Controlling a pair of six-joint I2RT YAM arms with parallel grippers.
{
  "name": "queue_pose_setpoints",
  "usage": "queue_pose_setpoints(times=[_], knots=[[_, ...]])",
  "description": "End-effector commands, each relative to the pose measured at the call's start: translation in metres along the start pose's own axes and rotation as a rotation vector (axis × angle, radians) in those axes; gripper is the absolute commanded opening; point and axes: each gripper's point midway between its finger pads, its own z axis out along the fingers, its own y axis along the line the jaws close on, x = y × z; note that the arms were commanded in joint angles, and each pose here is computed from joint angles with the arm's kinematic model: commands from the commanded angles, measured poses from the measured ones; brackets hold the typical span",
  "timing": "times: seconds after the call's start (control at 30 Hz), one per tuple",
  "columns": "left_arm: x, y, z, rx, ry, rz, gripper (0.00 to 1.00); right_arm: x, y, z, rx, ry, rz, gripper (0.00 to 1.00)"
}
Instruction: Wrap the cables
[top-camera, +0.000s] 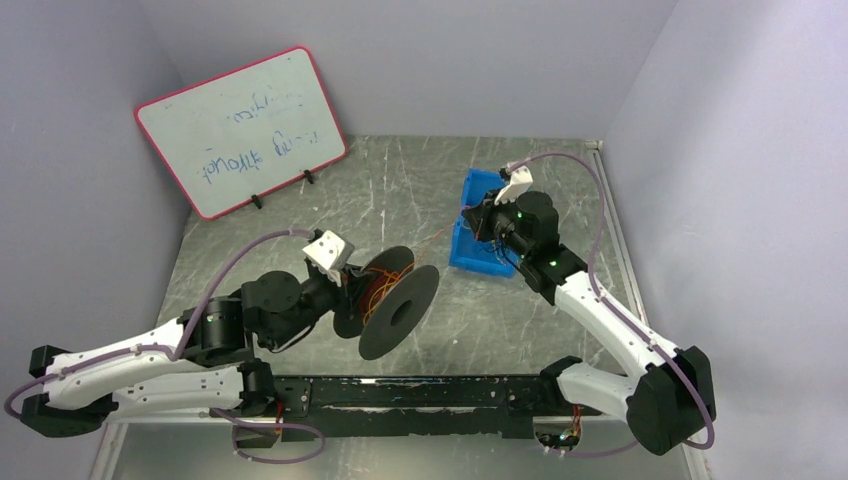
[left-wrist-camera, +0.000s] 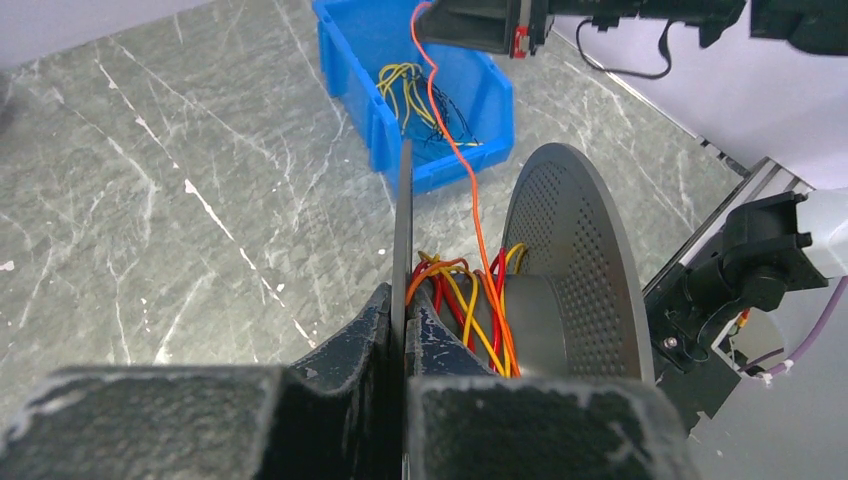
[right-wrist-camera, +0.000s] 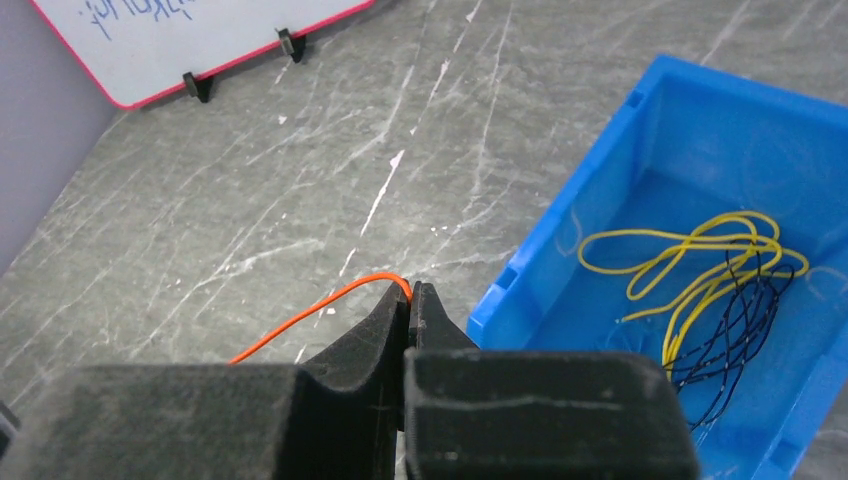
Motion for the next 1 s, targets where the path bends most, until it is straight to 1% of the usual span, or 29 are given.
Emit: queue_pose_setpoints(times=[0.0, 0.33, 0.6, 0.67, 0.77, 0.97], knots=[[-0.046, -0.01, -0.014, 0.063, -0.125, -0.078, 0.07, 0.004, 0.001, -0.001, -0.035, -0.036, 0.059, 0.0], [-0.093, -0.022, -0.032, 0.156, -0.283, -0.179, 0.07, 0.062, 0.017, -0.004, -0.178, 0.025, 0.186, 0.0], [-0.127, -0.023, -0.029, 0.132, -0.395, -0.229, 0.07, 0.105, 0.031, -0.02, -0.283, 0.045, 0.26, 0.0], [-0.134, -0.021, -0.026, 0.106, -0.417, -0.245, 0.07, 0.116, 0.035, -0.024, -0.3, 0.05, 0.282, 0.0], [-0.142, -0.018, -0.02, 0.067, -0.444, -0.276, 0.07, 0.131, 0.055, -0.032, -0.356, 0.063, 0.295, 0.0], [-0.142, -0.004, -0.002, -0.073, -0.469, -0.328, 0.07, 0.155, 0.09, -0.044, -0.414, 0.076, 0.287, 0.0]])
